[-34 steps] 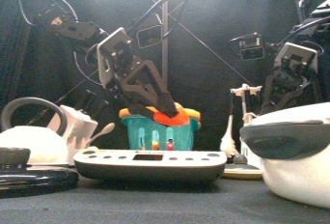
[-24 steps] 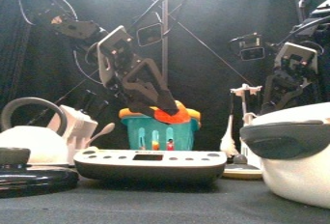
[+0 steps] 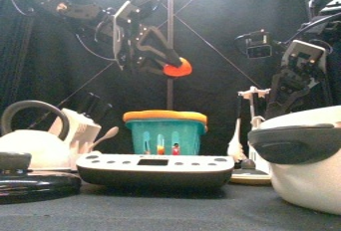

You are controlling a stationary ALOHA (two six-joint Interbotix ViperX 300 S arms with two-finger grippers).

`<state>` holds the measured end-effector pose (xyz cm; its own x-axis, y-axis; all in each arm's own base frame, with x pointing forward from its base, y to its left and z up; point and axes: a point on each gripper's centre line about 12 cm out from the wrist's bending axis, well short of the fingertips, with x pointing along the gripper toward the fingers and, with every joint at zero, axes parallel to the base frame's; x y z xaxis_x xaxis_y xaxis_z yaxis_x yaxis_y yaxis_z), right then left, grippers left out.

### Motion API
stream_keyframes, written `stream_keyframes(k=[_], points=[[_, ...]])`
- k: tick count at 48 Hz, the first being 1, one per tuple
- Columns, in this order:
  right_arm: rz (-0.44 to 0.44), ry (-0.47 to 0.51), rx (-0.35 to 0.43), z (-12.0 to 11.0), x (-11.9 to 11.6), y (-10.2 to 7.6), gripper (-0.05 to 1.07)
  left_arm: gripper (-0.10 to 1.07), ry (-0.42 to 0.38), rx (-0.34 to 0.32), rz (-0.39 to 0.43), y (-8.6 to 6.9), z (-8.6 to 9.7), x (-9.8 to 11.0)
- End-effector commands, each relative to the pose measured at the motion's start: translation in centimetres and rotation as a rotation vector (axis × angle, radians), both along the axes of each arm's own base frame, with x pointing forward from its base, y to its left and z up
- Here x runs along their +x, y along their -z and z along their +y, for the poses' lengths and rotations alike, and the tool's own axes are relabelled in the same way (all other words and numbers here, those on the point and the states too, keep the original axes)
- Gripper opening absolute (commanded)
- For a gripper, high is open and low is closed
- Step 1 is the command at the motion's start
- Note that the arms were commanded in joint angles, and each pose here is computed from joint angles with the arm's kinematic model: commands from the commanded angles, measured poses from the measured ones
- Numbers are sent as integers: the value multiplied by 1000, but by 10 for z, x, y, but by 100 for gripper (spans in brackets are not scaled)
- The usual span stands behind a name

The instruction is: Place carrot bottom into basket

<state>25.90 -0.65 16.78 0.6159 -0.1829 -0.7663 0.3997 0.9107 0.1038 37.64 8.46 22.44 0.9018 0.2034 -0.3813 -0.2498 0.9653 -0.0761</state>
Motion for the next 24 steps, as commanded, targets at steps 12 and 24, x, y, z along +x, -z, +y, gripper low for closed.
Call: stream_keyframes(k=[12,24], points=[[-16,-4,-3,0,10,-6,72,82,-140,-18,62,27,61,10],[-18,-4,-3,0,11,-6,72,96,-134,-10,85,31,65,15]])
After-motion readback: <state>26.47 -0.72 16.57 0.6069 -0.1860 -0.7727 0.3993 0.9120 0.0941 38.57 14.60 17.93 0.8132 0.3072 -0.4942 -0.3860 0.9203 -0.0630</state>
